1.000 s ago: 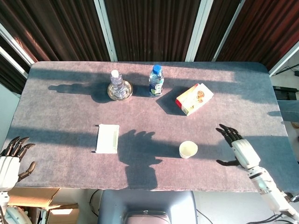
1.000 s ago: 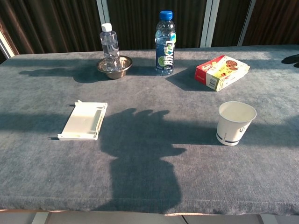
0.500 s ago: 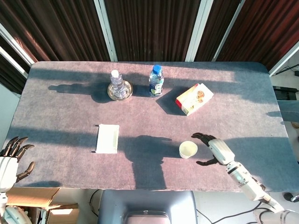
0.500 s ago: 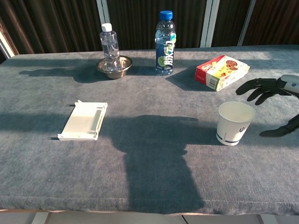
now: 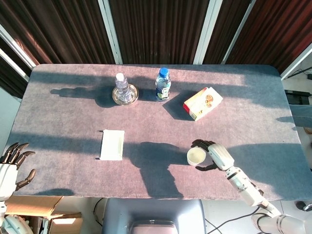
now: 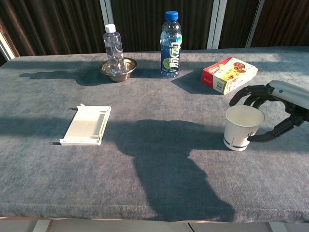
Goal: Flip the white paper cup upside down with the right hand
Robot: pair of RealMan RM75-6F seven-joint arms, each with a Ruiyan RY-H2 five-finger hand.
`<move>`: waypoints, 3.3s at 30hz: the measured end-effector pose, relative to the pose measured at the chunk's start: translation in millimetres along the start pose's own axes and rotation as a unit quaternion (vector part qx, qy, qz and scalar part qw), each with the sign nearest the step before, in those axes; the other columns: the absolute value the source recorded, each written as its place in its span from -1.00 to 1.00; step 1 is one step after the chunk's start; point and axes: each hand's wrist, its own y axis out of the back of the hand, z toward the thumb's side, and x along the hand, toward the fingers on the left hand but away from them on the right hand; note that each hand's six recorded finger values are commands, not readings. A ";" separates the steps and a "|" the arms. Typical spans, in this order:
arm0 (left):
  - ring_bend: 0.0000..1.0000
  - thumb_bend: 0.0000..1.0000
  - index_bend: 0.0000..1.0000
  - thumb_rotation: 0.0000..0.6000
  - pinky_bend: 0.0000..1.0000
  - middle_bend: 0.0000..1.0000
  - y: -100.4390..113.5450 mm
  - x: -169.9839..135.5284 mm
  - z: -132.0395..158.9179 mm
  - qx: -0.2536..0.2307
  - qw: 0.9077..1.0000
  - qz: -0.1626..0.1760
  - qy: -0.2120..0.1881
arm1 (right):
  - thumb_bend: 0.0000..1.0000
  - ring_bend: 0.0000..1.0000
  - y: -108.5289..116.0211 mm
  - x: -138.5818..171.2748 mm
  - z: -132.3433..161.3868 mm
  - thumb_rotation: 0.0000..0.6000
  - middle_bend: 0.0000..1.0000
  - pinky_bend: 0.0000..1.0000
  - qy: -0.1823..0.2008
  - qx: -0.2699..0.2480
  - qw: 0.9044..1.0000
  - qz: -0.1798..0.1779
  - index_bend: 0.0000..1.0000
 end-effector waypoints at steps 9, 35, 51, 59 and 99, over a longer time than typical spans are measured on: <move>-0.79 -0.41 -0.31 1.00 -0.22 -0.68 -0.1 -0.5 0.1 -0.004 1.000 -0.003 -0.002 | -0.49 0.01 -3.3 -4.8 -4.1 1.00 -0.07 0.20 -0.003 0.008 1.000 -0.019 0.16; -0.79 -0.41 -0.30 1.00 -0.21 -0.68 -6.5 -1.5 3.0 -0.007 1.000 -0.030 0.001 | -0.47 0.01 56.9 7.6 19.4 1.00 -0.07 0.20 -0.067 0.482 0.873 -0.031 0.12; -0.79 -0.41 -0.30 1.00 -0.21 -0.68 -7.3 -1.8 3.2 -0.008 0.999 -0.035 0.001 | -0.47 -0.36 18.7 -14.8 -0.2 1.00 -0.34 0.06 -0.088 0.424 0.899 0.061 -0.20; -0.79 -0.41 -0.30 1.00 -0.21 -0.68 -6.7 -2.2 2.5 -0.010 0.999 -0.035 0.003 | -0.47 -0.66 18.0 -17.4 -2.6 1.00 -0.66 -0.01 -0.076 0.396 0.914 0.044 -0.54; -0.79 -0.41 -0.30 1.00 -0.20 -0.68 -8.3 -2.6 2.1 -0.011 0.999 -0.042 0.005 | 0.15 -0.09 34.3 -55.1 -45.2 1.00 -0.14 0.20 -0.110 0.409 0.906 0.017 0.27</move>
